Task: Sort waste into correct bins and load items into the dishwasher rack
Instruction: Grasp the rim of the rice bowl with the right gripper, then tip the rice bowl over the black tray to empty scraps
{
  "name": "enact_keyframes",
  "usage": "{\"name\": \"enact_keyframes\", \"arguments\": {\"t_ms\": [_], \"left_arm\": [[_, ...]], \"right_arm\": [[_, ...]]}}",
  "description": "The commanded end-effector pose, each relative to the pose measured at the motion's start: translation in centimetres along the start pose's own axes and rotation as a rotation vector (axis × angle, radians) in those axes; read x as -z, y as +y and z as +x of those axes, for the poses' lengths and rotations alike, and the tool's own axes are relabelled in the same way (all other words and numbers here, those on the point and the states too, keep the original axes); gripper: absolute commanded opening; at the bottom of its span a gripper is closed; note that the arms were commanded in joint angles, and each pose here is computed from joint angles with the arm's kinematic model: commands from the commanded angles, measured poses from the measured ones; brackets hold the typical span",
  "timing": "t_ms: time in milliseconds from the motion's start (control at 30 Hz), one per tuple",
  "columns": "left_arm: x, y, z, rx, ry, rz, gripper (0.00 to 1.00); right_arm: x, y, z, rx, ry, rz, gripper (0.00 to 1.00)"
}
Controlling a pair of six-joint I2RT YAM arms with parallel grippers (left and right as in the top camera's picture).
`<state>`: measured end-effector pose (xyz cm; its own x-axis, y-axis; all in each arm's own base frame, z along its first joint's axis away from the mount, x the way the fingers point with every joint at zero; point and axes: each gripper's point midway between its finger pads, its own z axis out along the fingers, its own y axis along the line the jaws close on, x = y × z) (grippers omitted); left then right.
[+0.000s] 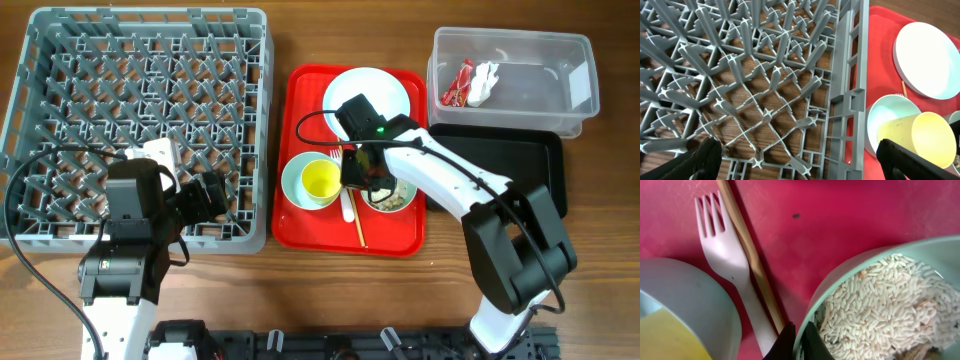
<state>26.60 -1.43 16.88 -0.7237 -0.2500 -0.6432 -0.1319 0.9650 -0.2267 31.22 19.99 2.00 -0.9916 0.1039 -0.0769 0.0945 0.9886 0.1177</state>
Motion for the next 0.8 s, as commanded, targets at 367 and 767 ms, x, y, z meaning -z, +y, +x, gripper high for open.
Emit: {"name": "enact_keyframes", "arguments": {"t_ms": [367,767], "left_arm": [[0.3,-0.5,-0.6,0.001,-0.012,0.019,1.0],[0.3,-0.5,-0.6,0.001,-0.012,0.019,1.0]], "right_arm": [[13.2,-2.9,-6.0,0.052,-0.224,-0.179,0.04],[12.1,-9.4,-6.4,0.022,-0.107,-0.775,0.04]]}}
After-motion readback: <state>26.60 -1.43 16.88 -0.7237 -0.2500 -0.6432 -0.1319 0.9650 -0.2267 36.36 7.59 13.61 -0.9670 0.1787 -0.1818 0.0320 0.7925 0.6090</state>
